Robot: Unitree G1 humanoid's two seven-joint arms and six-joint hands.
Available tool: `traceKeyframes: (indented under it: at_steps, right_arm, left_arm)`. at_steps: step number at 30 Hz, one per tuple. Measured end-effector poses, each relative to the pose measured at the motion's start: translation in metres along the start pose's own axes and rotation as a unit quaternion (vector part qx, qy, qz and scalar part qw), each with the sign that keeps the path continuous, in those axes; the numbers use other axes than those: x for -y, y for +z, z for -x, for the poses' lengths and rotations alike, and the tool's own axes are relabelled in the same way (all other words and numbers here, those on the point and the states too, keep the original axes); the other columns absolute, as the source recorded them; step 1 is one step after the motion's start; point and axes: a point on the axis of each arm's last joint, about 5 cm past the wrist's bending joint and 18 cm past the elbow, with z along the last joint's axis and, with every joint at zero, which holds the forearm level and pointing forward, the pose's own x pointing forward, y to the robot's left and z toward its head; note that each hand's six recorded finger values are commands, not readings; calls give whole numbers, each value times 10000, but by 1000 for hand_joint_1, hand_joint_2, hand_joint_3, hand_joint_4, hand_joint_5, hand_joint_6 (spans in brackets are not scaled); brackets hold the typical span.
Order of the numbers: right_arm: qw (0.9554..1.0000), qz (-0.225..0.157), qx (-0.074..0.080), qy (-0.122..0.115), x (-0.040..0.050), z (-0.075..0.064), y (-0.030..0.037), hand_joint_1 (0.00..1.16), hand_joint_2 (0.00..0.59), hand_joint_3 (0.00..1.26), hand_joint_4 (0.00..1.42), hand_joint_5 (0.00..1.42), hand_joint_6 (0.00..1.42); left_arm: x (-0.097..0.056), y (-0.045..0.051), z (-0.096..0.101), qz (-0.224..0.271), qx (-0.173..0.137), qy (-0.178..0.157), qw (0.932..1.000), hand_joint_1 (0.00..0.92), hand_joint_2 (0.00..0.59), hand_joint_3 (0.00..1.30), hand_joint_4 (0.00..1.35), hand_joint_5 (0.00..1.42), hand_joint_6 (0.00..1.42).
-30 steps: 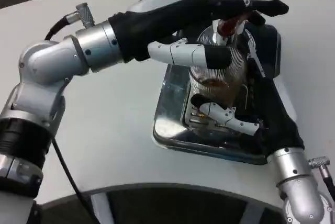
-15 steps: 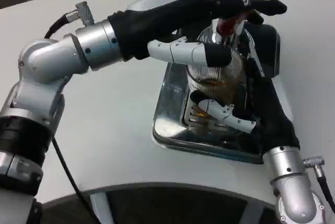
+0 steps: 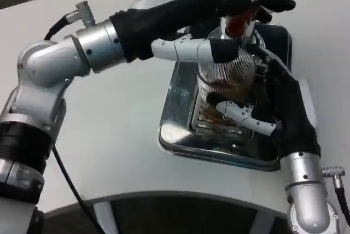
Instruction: Grasp the cup under the faucet to collect the drink, then remove the cup.
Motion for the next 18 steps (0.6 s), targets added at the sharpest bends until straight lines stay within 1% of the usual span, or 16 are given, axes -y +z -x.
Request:
traceKeyframes:
  at_steps: [4, 8, 18]
  right_arm:
    - [10000, -19, -2, -38, -13, 4, -3, 907, 153, 395, 530, 589, 481]
    - [9999, -24, 7, -107, -6, 3, -4, 919, 150, 431, 552, 620, 493]
    - [9997, 11, 9, -226, 27, 12, -16, 932, 153, 542, 629, 717, 582]
  left_arm:
    - [-1, -28, 39, 226, -20, 71, 9997, 0, 30, 149, 47, 142, 22]
    - [11, -51, 78, 372, -23, 127, 9992, 0, 31, 147, 31, 129, 25]
    - [24, -65, 113, 528, -16, 226, 9983, 0, 33, 162, 23, 127, 41]
